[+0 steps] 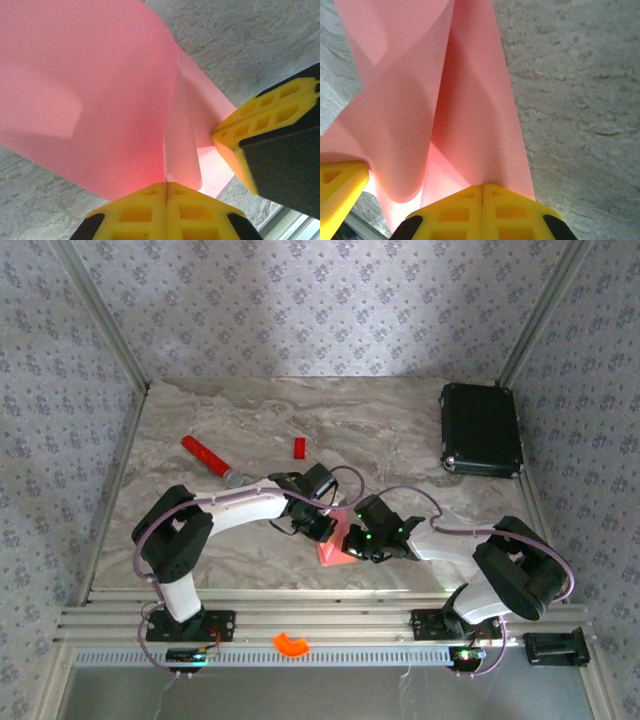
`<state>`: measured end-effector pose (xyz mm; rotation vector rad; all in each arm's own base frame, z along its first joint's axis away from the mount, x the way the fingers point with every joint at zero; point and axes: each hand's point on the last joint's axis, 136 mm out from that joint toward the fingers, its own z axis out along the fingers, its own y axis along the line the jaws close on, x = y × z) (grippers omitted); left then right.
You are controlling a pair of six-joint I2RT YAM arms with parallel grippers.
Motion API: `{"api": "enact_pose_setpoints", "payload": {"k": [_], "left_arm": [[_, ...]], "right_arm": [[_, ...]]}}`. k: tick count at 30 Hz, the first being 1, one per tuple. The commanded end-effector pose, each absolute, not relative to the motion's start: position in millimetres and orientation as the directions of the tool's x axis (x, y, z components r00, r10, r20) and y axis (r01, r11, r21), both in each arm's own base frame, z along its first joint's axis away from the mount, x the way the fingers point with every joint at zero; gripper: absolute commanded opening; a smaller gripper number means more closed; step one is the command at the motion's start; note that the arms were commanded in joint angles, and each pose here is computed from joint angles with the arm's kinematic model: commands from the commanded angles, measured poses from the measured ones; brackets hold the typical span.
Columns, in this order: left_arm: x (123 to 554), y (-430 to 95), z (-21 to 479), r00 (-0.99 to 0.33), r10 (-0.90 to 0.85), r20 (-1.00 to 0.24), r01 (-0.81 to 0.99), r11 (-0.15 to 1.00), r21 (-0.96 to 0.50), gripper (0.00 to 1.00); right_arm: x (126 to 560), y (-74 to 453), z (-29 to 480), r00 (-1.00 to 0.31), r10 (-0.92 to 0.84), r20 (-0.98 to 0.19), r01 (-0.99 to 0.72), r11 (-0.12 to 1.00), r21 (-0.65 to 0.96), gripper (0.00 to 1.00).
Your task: Fold a paper plane with a square sheet of paper (pick it up from the middle)
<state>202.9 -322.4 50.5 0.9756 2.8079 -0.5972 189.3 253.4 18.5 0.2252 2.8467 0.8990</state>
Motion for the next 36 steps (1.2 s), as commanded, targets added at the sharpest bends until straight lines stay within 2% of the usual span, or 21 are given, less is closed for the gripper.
{"api": "enact_pose_setpoints", "payload": {"k": [1,15,27,36], "left_arm": [[207.1,-318.2,50.6,-0.769,0.603,-0.211,0.638,0.706,-0.306,0.05],[210.1,-313.2,44.7,-0.774,0.601,-0.197,0.630,0.706,-0.324,0.05],[193.5,-310.9,21.8,-0.842,0.516,-0.157,0.531,0.742,-0.409,0.04],[192.9,-312.0,17.9,-0.869,0.471,-0.153,0.488,0.760,-0.429,0.04]], "right_arm": [[175.7,232.8,0.2,-0.981,0.186,-0.059,0.132,0.855,0.502,0.01],[177.0,234.6,2.9,-0.980,0.187,-0.061,0.130,0.849,0.512,0.01],[191.3,250.6,44.6,-0.966,0.218,-0.141,0.085,0.778,0.623,0.05],[185.9,266.3,34.4,-0.966,0.228,-0.122,0.104,0.775,0.624,0.05]]}}
